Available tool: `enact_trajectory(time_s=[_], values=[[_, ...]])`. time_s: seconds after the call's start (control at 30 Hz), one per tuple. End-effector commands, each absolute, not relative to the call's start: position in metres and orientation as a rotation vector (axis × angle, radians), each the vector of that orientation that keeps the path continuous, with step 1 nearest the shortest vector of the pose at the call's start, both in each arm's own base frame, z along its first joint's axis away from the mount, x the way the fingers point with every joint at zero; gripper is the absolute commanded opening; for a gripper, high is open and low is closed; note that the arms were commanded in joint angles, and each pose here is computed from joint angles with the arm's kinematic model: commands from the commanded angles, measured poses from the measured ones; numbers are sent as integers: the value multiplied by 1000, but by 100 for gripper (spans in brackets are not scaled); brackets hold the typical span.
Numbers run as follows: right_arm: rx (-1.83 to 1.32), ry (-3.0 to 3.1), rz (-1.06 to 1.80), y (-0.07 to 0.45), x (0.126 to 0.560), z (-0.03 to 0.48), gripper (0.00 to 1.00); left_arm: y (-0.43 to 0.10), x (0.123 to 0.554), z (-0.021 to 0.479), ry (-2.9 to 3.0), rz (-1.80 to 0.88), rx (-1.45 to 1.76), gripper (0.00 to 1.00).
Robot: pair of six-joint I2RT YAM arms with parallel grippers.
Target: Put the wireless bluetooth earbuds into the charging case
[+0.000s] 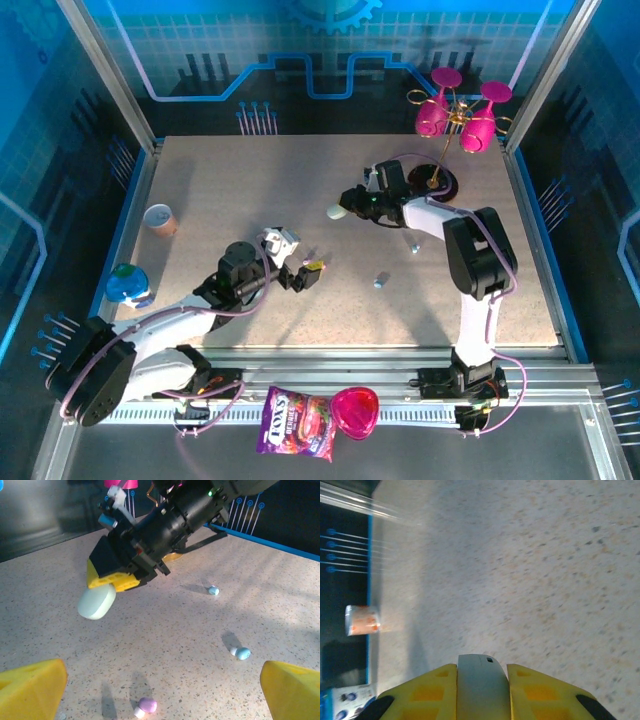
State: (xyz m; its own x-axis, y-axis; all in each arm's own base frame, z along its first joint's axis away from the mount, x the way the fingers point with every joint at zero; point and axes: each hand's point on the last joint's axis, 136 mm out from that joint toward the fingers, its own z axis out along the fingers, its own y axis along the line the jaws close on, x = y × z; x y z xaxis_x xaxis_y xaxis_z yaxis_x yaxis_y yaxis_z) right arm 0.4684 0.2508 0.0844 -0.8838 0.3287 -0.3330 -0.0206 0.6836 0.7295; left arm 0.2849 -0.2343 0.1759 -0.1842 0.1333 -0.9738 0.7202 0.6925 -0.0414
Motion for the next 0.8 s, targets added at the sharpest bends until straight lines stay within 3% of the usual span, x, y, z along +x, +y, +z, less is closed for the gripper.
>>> enact_trajectory(time_s=[0.0, 0.37, 0.63, 0.77], values=[[253, 2457, 981, 237, 488, 76, 20, -235, 293, 186, 1705, -599, 647, 99], [266, 2483, 914, 206, 491, 67, 47, -214, 315, 176, 1868, -498, 492, 100], [44, 2428, 732, 181, 470, 108, 70, -160, 330, 140, 2192, -352, 344, 99], [-92, 2388, 680, 187, 446, 126, 76, -148, 332, 122, 2330, -262, 374, 99]])
